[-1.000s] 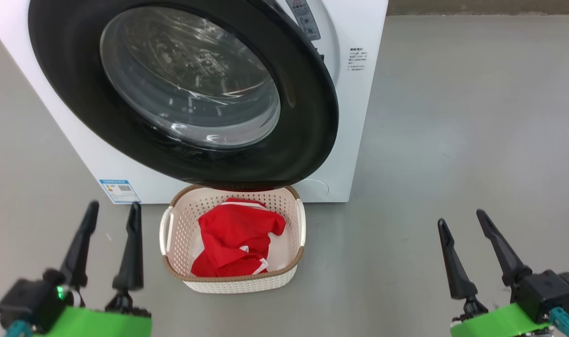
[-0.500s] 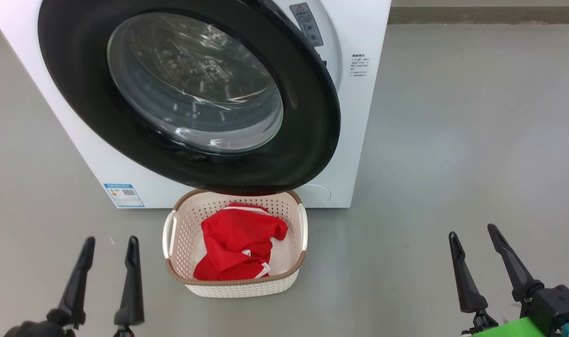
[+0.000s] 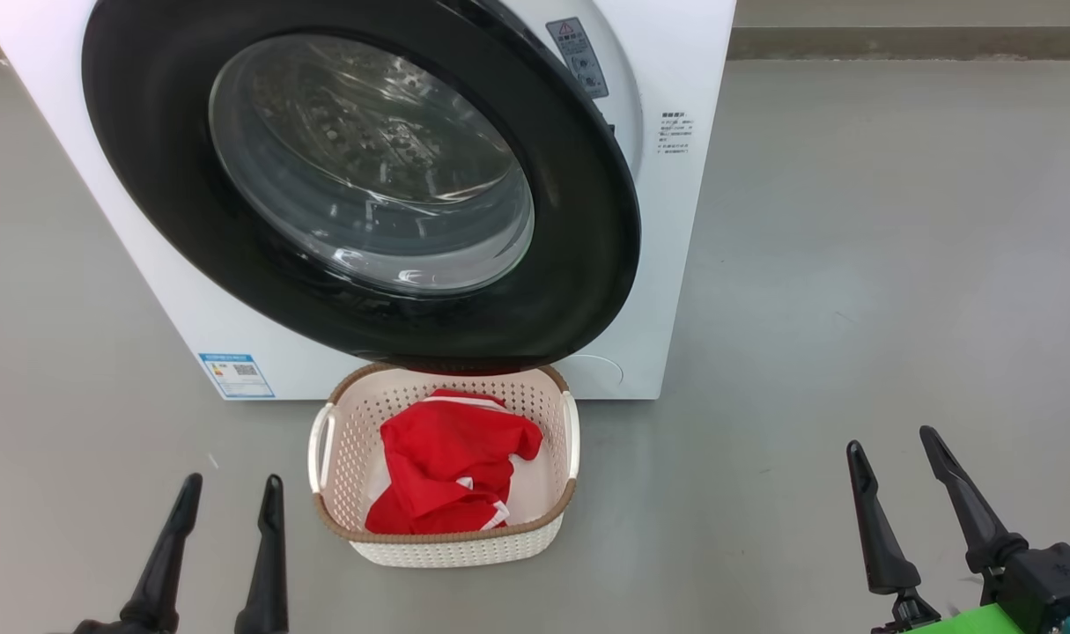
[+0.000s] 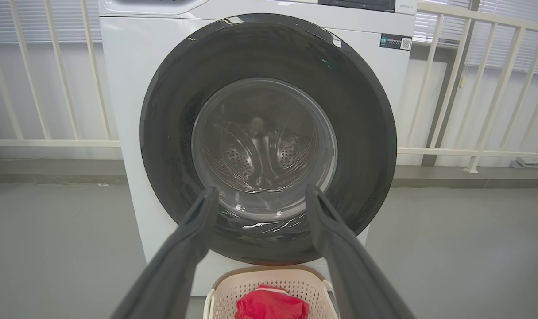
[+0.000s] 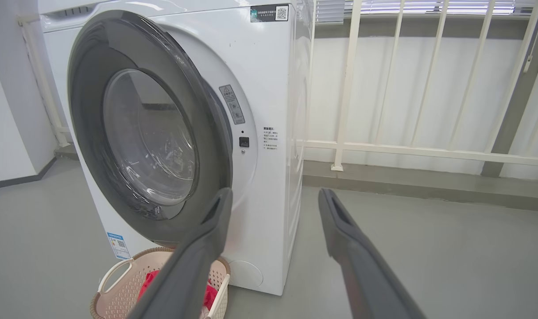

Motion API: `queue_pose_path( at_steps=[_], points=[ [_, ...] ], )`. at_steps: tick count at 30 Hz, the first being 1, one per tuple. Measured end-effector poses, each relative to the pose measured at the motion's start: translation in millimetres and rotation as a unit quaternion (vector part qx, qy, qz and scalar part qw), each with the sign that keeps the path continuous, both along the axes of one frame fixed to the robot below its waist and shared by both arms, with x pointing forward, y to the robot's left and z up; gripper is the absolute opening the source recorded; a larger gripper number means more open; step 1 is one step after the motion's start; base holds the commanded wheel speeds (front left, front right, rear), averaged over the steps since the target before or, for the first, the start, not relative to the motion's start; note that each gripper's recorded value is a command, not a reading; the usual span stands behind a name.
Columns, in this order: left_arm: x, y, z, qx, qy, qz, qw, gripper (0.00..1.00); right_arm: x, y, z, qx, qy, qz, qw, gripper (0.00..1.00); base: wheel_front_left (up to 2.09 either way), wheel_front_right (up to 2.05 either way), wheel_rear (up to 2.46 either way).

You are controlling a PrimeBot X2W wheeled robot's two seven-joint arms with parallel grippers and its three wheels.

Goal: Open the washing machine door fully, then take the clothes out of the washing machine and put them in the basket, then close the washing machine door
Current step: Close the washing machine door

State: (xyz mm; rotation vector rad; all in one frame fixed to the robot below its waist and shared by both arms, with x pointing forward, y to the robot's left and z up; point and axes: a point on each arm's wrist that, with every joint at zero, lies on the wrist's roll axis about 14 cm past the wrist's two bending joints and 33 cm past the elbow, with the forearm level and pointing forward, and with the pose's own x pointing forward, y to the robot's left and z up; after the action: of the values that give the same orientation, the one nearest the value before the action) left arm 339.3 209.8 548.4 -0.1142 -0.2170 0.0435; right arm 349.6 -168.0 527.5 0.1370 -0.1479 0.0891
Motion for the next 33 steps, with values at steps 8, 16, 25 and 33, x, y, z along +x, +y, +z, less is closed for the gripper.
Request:
queue_pose_path(
  at_steps=[8, 16, 25, 33],
  points=[
    [0, -2, -3, 0.004, 0.005, -0.002, 1.0, 1.0, 1, 0, -2, 0.0, 0.003, 0.0, 1.0, 0.74, 0.0, 0.0, 0.0],
    [-2, -3, -7, 0.006, 0.012, -0.005, 1.0, 1.0, 7, 7, -6, -0.003, 0.009, 0.012, 1.0, 0.0, 0.0, 0.0, 0.0],
    [2, -15, -15, 0.0, 0.024, -0.02, 1.0, 1.0, 37, 37, -10, 0.003, 0.013, 0.053, 0.998, 0.0, 0.0, 0.0, 0.0],
    [18, -23, -11, 0.002, 0.019, -0.034, 0.999, 1.0, 73, 83, -12, -0.012, 0.007, 0.116, 0.993, 0.0, 0.0, 0.0, 0.0]
  ],
)
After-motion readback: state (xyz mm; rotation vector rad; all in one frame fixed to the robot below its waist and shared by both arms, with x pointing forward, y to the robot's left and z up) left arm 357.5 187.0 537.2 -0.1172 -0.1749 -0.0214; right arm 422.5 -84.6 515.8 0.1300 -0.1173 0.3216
